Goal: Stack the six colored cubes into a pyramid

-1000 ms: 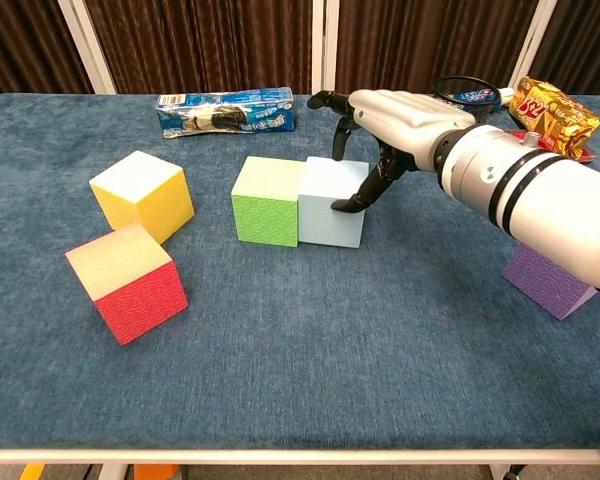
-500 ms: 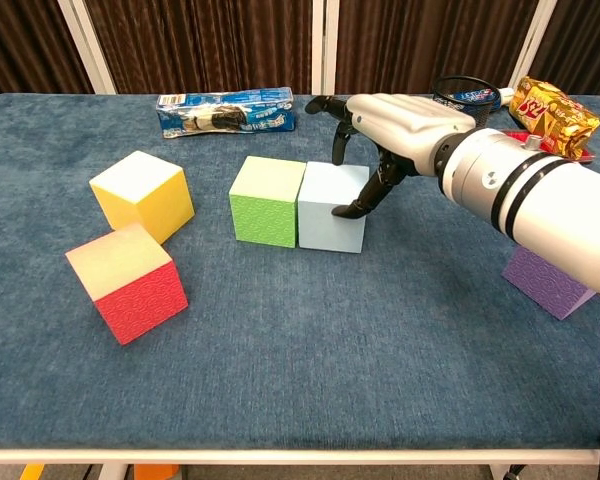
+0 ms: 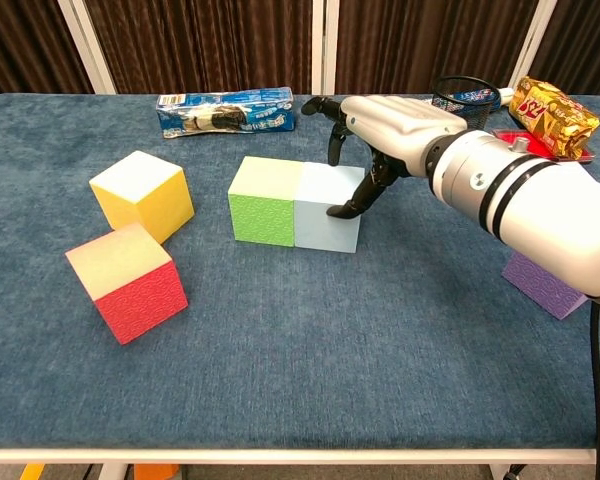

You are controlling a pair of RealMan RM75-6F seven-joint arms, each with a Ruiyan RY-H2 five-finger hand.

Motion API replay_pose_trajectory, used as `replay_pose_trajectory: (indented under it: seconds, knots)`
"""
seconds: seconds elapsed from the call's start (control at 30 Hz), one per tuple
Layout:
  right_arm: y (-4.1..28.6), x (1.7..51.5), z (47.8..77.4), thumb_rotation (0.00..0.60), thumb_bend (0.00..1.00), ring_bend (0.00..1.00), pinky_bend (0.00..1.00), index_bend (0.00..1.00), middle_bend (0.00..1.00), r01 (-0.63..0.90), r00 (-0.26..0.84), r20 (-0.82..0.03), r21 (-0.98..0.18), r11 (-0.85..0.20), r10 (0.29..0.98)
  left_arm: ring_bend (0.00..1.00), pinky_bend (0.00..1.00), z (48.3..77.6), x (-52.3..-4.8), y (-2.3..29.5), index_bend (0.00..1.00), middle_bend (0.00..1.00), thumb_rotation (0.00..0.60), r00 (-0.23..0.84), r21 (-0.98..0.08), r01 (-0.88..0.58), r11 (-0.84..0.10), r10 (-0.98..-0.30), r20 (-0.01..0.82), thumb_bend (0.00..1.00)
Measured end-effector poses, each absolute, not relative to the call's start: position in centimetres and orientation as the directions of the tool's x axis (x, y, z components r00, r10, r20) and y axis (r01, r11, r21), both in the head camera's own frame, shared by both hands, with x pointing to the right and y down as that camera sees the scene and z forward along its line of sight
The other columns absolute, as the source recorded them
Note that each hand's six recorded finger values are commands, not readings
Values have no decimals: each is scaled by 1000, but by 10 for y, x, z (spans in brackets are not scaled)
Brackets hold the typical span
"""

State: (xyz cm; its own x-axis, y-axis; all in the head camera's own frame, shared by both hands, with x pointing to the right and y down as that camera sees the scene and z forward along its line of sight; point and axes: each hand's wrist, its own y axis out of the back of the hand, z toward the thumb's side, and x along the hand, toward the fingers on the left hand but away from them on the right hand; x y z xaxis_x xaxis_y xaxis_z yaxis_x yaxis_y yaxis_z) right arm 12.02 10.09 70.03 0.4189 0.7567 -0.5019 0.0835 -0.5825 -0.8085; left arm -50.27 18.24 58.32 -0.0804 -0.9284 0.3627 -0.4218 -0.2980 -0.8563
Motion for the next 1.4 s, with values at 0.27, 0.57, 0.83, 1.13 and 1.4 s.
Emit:
replay_pose_trajectory:
  seconds: [0.27,0.57,0.83,1.13,1.4]
  knots:
    - [102,119,704,600,170,111,0,0,492,73,418,-512,-805,-589,750,36,71,585,-504,182,120,171,600,-82,-855,-423,-301,-927,366,20]
    - [103,118,704,600,20,0,0,0,120,81,430,-531,-783,-617,730,36,71,584,-505,182,120,171,600,-81,-854,-425,-300,-927,367,21]
    - [100,120,695,600,0,0,0,0,26,97,447,-519,-782,-616,729,36,71,580,-501,178,120,171,600,-68,-856,-423,-298,-931,358,21]
    - [88,142,656,600,0,0,0,0,25,168,452,-456,-800,-575,766,36,72,582,-475,155,120,171,600,22,-849,-387,-360,-924,381,21]
    - [62,220,577,600,0,0,0,0,29,295,346,-301,-864,-408,889,36,72,598,-409,123,120,180,600,162,-793,-380,-476,-879,449,15]
